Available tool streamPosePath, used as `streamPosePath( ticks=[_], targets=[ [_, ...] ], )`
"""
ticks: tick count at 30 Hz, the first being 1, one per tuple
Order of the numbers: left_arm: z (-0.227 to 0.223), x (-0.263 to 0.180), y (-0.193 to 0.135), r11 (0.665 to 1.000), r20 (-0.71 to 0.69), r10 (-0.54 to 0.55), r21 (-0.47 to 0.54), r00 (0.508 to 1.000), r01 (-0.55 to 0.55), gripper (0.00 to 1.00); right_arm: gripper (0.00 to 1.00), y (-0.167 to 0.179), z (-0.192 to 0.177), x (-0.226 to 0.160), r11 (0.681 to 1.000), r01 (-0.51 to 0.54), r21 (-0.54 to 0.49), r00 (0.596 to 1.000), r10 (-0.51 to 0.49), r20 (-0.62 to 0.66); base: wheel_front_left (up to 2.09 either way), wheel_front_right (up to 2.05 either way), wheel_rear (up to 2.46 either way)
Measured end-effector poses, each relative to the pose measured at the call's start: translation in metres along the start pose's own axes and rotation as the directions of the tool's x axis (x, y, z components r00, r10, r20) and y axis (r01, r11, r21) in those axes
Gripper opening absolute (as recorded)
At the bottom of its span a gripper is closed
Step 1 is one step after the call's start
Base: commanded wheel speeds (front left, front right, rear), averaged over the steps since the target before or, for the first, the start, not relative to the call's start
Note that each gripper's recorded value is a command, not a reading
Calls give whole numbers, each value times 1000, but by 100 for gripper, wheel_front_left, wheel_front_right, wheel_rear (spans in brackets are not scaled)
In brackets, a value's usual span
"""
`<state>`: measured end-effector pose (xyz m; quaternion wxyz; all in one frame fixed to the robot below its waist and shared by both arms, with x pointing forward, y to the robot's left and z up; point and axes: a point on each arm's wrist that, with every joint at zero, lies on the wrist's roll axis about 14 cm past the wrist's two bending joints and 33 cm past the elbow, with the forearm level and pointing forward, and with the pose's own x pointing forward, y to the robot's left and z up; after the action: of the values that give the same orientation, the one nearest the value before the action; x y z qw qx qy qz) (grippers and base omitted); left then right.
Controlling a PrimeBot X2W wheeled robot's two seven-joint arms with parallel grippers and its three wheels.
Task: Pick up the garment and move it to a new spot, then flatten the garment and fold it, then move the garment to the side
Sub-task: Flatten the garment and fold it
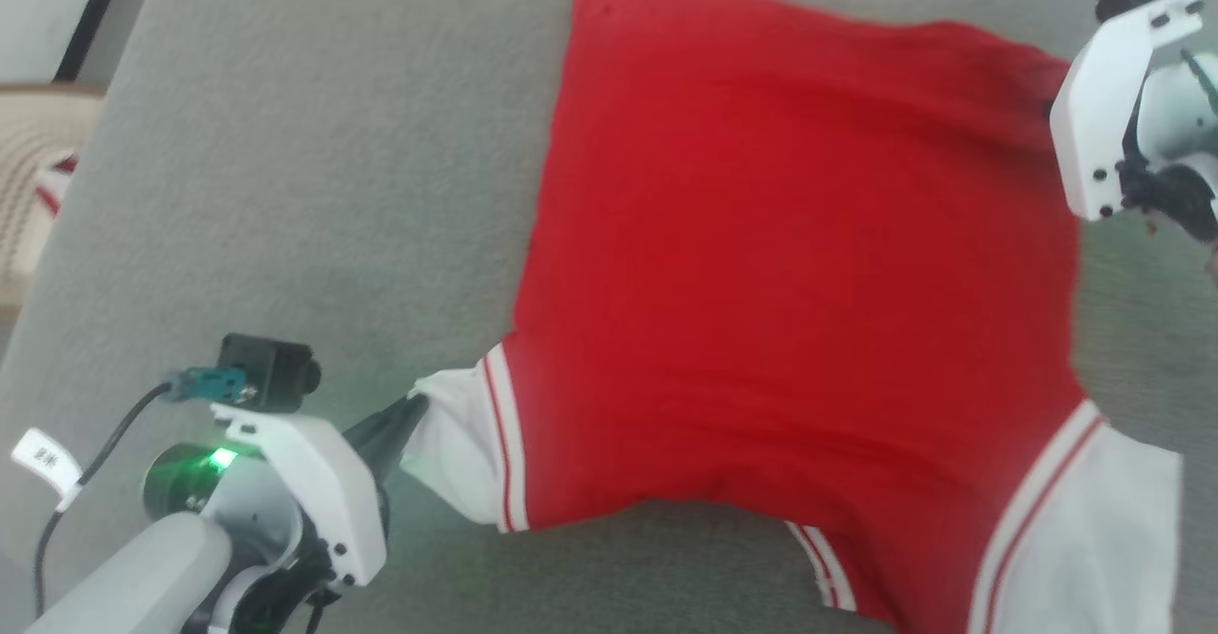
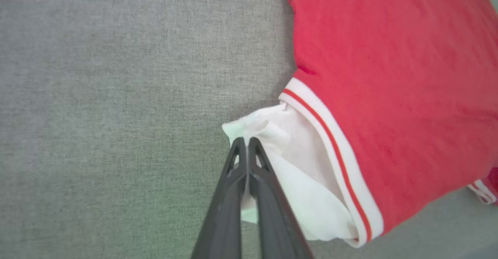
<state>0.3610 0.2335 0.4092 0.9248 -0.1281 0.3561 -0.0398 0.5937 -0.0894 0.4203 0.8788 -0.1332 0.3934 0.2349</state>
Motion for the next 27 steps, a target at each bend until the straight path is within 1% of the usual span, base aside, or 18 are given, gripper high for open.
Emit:
streamPosePath(
  ticks=[4, 8, 10, 16, 19, 23, 24, 27],
  targets=[
    [6, -3, -7, 999, 10, -20, 25, 1000, 19, 0, 0, -6, -5, -35, 1000, -1, -16, 998, 2, 57, 0, 0, 0],
    [12, -6, -18, 998, 24, -49, 49, 999, 47, 0, 0, -14, -22, -67, 1000, 0, 2, 996, 0, 89, 0, 0, 0],
    [14, -7, -22, 996, 24, -59, 61, 998, 58, 0, 0, -15, -34, -82, 1000, -8, 30, 995, 5, 99, 0, 0, 0],
    [19, -11, -31, 993, 33, -82, 86, 996, 79, 0, 0, -17, -87, -116, 995, -14, 99, 997, 7, 72, 0, 0, 0],
    [20, -12, -34, 992, 30, -90, 91, 996, 87, 0, 0, -15, -115, -129, 988, -14, 154, 998, 5, 57, 0, 0, 0],
    [21, -13, -38, 990, 28, -100, 102, 995, 96, 0, 0, -6, -158, -140, 971, -11, 238, 1000, 5, 24, 0, 0, 0],
    [21, -13, -40, 989, 27, -106, 105, 994, 103, 0, 0, 5, -178, -142, 956, -20, 293, 1000, 17, 11, 0, 0, 0],
    [21, -12, -43, 988, 23, -115, 109, 993, 111, 0, 0, 18, -206, -143, 934, -11, 358, 1000, 19, -17, 0, 0, 0]
  ],
)
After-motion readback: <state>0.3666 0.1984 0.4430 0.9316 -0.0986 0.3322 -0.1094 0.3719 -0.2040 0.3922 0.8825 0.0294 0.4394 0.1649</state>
